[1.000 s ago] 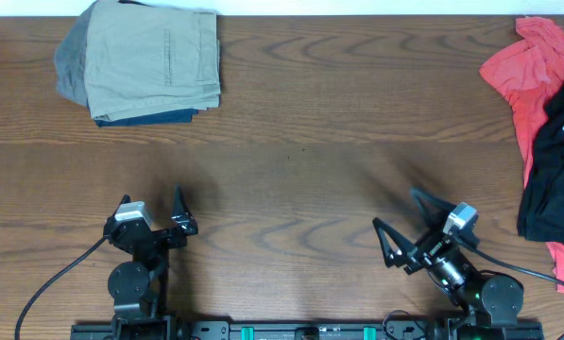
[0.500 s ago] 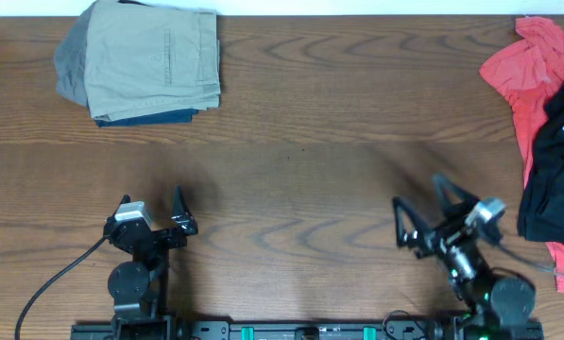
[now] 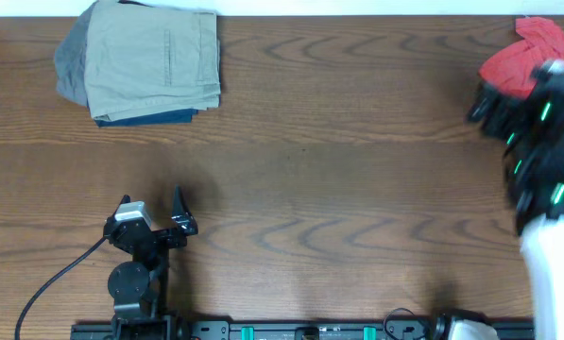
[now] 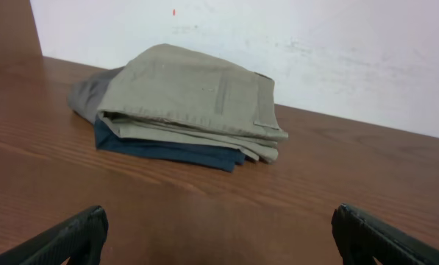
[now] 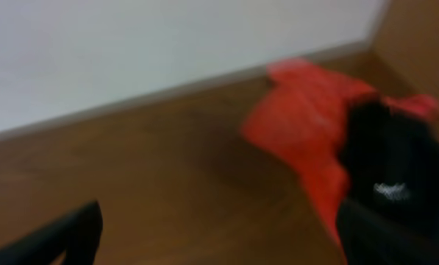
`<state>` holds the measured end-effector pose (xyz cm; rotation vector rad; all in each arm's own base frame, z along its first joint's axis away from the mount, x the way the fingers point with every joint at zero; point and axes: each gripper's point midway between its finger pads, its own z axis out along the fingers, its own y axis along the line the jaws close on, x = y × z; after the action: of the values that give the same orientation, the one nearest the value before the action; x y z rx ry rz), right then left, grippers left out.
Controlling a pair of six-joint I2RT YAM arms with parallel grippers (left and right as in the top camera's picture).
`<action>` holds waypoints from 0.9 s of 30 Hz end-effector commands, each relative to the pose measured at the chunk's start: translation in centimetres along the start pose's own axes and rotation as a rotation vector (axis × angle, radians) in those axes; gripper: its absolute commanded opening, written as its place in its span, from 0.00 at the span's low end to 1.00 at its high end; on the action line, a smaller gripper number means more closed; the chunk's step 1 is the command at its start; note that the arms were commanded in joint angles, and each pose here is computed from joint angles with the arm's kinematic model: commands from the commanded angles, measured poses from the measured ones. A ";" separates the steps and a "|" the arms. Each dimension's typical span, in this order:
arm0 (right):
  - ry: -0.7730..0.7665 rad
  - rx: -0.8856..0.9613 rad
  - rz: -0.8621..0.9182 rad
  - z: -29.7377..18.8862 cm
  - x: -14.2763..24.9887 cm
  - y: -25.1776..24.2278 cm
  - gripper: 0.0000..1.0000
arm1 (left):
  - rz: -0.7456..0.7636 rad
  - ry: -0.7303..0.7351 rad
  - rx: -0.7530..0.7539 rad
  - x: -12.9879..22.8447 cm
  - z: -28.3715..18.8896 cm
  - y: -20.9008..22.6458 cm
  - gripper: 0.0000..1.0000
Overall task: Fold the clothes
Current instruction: 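Reach the right gripper to the clothes pile and grasp the black shirt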
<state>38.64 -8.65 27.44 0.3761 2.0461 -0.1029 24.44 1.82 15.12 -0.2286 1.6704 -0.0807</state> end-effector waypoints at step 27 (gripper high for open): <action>0.614 0.456 -0.150 14.1 8.0 -20.2 0.85 | 0.015 0.050 -0.030 1.7 0.1 0.7 0.98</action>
<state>41.06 -28.15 12.23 0.6050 2.6365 -0.5623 24.43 1.81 15.13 -0.2283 1.6708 -0.0810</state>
